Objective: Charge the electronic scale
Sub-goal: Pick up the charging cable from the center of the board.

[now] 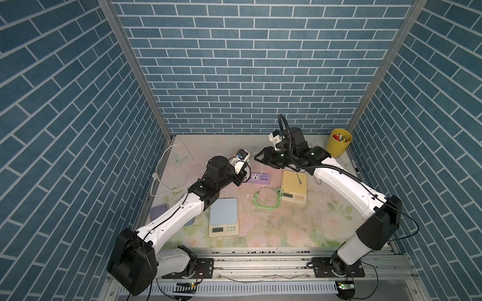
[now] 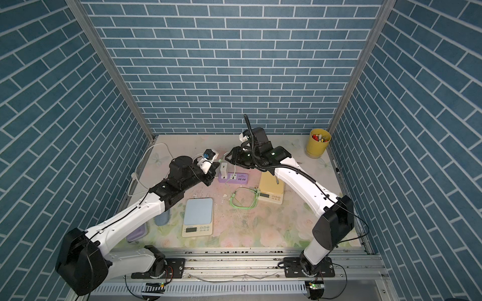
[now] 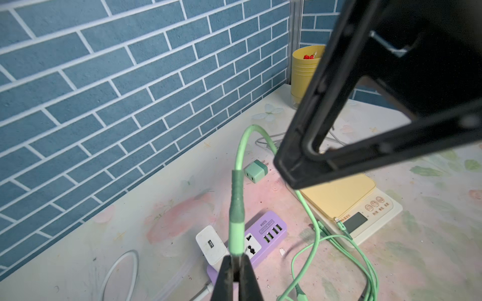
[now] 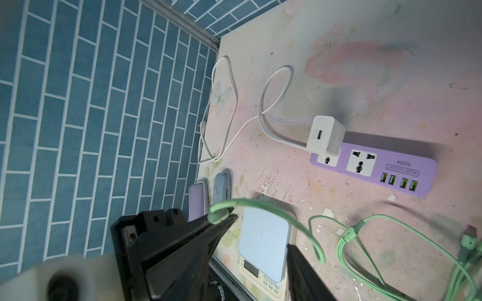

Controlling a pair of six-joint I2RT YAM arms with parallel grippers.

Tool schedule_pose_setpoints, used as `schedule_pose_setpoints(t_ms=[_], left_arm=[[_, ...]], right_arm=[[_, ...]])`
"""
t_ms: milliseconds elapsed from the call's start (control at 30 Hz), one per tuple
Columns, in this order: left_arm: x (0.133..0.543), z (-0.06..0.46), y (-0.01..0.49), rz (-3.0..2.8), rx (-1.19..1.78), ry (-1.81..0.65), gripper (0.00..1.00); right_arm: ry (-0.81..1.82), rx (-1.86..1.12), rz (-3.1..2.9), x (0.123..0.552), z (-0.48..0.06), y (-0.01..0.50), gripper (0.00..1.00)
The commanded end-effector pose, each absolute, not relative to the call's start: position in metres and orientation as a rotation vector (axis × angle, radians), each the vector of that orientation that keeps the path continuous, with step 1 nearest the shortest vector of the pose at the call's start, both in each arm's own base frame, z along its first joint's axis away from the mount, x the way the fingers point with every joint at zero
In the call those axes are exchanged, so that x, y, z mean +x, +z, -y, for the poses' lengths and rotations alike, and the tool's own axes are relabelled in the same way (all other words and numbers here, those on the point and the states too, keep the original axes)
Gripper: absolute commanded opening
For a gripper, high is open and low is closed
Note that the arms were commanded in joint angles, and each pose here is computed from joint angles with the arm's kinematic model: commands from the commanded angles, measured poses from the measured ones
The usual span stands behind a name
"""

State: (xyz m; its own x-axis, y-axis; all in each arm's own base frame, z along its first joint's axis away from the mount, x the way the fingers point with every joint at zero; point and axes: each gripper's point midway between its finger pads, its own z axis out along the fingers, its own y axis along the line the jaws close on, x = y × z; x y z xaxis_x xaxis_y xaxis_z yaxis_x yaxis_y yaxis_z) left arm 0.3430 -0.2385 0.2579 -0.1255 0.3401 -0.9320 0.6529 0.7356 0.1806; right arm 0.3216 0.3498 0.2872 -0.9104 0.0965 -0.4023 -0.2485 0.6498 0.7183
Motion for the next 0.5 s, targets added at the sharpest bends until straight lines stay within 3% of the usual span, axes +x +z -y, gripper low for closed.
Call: schedule_pose_setpoints(t_ms=[0,467], left_arm=[[0.342,0.237,0.263,-1.691,0.791,-0.233,0.0],[0.347,0.232,0.254,-1.742,0.758,-0.132,0.0]], right_arm=[[1.215,0.002,-2.45,0.333,-0.357,0.299,0.47],[1.221,-0.001,-2.451,0.319,-0.368,0.305,0.42]])
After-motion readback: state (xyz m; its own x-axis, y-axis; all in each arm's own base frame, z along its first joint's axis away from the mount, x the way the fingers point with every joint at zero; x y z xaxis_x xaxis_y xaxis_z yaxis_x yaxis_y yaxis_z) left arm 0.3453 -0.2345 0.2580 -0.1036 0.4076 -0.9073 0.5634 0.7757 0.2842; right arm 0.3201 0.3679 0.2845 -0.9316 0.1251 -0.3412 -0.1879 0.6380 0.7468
